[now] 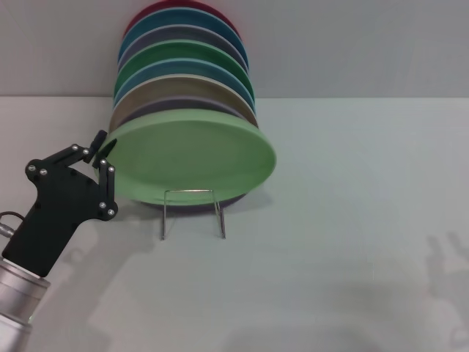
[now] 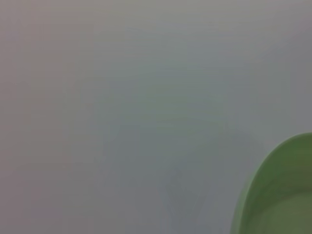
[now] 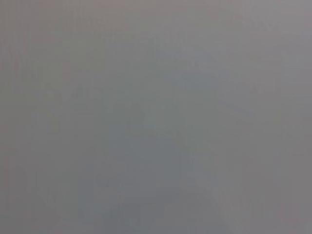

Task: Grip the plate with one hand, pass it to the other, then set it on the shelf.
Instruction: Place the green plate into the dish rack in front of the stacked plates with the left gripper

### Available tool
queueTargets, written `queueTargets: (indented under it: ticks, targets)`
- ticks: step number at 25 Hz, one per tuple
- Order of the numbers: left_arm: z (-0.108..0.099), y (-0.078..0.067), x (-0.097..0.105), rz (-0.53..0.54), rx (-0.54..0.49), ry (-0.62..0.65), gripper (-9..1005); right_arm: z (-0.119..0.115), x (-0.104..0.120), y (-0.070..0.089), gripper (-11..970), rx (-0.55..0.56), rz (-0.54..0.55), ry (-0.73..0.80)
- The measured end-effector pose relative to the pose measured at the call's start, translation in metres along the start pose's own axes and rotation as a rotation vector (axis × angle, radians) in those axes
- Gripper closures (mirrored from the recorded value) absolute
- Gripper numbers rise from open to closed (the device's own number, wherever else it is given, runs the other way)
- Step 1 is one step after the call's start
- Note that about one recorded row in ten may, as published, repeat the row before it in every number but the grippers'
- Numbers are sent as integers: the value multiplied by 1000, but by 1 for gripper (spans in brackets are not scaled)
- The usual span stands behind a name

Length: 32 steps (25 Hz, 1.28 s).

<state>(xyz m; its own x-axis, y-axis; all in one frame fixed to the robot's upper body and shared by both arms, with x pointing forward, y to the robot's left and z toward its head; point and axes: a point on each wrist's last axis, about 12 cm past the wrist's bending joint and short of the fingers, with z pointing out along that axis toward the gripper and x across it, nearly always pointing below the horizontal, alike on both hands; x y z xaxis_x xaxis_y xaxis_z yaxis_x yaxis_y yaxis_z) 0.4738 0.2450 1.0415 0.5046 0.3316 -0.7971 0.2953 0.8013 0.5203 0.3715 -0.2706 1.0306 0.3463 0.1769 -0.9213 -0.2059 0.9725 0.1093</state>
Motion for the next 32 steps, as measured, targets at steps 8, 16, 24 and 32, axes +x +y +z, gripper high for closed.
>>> queueTargets:
  ticks: [8,16,24,32]
  targets:
    - [-1,-1,4,8,13,30,922,1,0,0,647,-3,1,-1]
    - [-4,-5,8,8,43,66,918,2,1,1,645,-6,2,7]
    - [-2,-9,10,6,66,84,915,4,2,2,644,-14,6,8]
    - [1,-11,12,1,76,105,911,3,2,2,642,-15,5,10]
